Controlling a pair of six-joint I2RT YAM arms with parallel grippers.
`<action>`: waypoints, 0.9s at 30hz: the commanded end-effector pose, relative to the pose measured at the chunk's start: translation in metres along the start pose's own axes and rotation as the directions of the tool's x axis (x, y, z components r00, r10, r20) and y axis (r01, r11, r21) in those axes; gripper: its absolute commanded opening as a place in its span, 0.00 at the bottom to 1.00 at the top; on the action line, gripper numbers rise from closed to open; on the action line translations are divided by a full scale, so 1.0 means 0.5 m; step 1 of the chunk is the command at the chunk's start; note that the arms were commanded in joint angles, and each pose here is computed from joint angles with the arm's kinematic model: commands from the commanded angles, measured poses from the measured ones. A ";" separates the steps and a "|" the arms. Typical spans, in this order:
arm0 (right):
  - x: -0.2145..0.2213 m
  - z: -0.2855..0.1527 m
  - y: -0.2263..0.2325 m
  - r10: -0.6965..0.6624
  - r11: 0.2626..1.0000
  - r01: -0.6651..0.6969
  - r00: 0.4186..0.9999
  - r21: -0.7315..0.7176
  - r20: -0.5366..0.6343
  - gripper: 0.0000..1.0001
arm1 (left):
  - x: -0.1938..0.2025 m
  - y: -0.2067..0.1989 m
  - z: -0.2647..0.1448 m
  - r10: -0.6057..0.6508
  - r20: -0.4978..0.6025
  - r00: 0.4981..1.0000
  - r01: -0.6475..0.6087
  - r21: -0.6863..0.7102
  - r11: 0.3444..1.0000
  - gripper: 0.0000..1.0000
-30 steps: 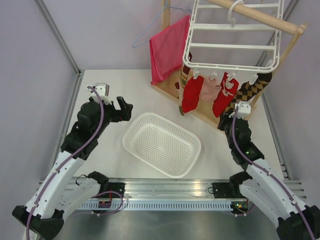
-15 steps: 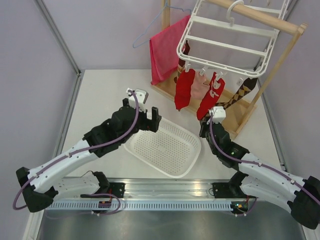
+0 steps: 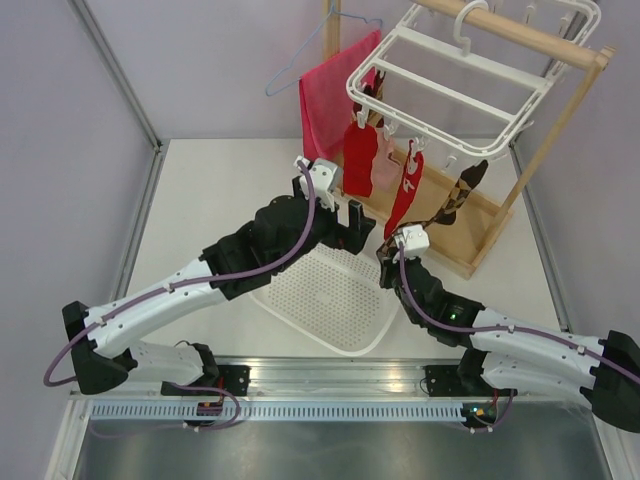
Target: Remove the socks clipped to the hanger
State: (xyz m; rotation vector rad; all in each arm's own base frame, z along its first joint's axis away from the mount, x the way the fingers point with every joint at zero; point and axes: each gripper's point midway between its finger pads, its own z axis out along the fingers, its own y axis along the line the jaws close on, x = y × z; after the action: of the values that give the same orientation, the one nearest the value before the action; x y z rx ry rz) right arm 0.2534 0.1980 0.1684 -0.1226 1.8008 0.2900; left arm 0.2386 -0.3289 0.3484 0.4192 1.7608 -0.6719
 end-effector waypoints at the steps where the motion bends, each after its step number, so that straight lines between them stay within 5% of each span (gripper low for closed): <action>1: -0.052 -0.007 0.035 0.043 0.999 -0.041 0.997 -0.032 0.071 0.01 | -0.045 -0.067 0.009 -0.010 0.075 0.997 -0.002 0.159 0.987 1.00; 12: -0.072 -0.033 0.094 0.053 0.992 -0.041 0.994 -0.118 0.096 0.01 | -0.064 -0.153 0.035 0.051 0.159 0.986 -0.105 0.359 0.928 1.00; 27: -0.067 -0.050 0.138 0.051 0.984 -0.036 0.995 -0.172 0.084 0.01 | -0.047 -0.236 0.101 0.078 0.137 0.988 -0.137 0.498 0.856 1.00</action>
State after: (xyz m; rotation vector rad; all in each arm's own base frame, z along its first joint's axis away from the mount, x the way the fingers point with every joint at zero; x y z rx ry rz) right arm 0.2207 0.2462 0.1879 -0.2347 1.7430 0.4216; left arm 0.2170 -0.4404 0.3666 0.7761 1.5189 -1.0333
